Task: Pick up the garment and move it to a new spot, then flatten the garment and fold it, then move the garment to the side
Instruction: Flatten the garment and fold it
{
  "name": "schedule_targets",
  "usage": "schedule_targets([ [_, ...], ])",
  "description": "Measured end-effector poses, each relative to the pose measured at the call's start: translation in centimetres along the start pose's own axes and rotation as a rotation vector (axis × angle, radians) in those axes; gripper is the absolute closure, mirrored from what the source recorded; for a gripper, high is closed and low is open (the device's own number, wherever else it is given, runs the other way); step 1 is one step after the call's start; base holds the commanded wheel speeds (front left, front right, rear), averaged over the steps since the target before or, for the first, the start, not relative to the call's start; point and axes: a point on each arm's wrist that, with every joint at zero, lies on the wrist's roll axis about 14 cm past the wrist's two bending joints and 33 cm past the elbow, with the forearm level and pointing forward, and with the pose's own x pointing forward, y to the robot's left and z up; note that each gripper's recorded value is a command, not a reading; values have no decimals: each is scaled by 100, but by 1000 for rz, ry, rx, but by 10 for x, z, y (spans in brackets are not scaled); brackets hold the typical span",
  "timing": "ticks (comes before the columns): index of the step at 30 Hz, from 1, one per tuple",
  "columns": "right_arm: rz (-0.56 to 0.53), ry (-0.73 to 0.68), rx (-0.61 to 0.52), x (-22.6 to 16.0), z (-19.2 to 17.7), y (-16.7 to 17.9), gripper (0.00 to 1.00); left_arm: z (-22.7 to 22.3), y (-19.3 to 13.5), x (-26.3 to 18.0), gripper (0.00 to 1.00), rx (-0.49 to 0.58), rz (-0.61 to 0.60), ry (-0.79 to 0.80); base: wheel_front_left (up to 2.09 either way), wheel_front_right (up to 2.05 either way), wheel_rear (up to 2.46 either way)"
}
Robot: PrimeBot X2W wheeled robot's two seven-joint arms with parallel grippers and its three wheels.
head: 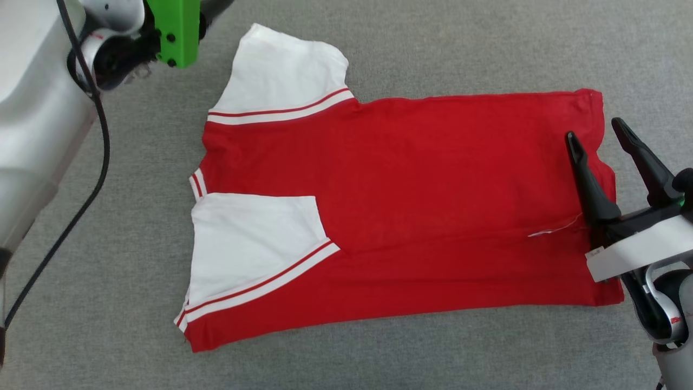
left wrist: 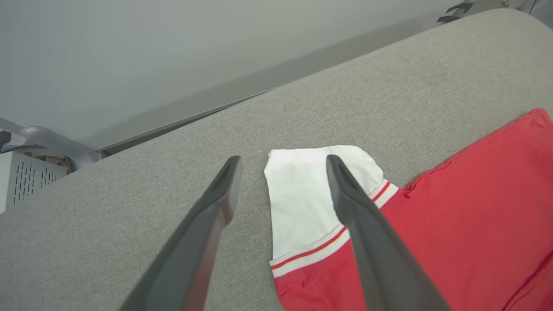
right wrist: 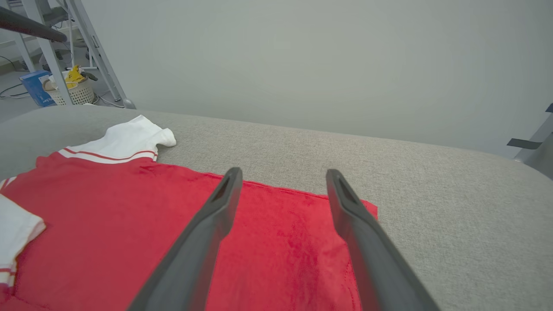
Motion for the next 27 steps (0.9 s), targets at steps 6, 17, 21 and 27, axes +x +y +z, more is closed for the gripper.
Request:
schedule_targets([
  [6, 1, 26, -10, 17, -19, -3, 0, -29, 10, 50, 0, 2, -9, 217, 0, 0, 0],
  [17, -25, 97, -16, 23, -53, -16, 0, -112, 13, 109, 0, 62, -24, 449, 0, 0, 0],
  [21, -35, 113, -19, 20, -58, -20, 0, -114, 13, 116, 0, 64, -32, 464, 0, 0, 0],
  [27, -41, 92, -25, 19, -51, -22, 0, -106, 9, 113, 100, 78, -36, 418, 0, 0, 0],
])
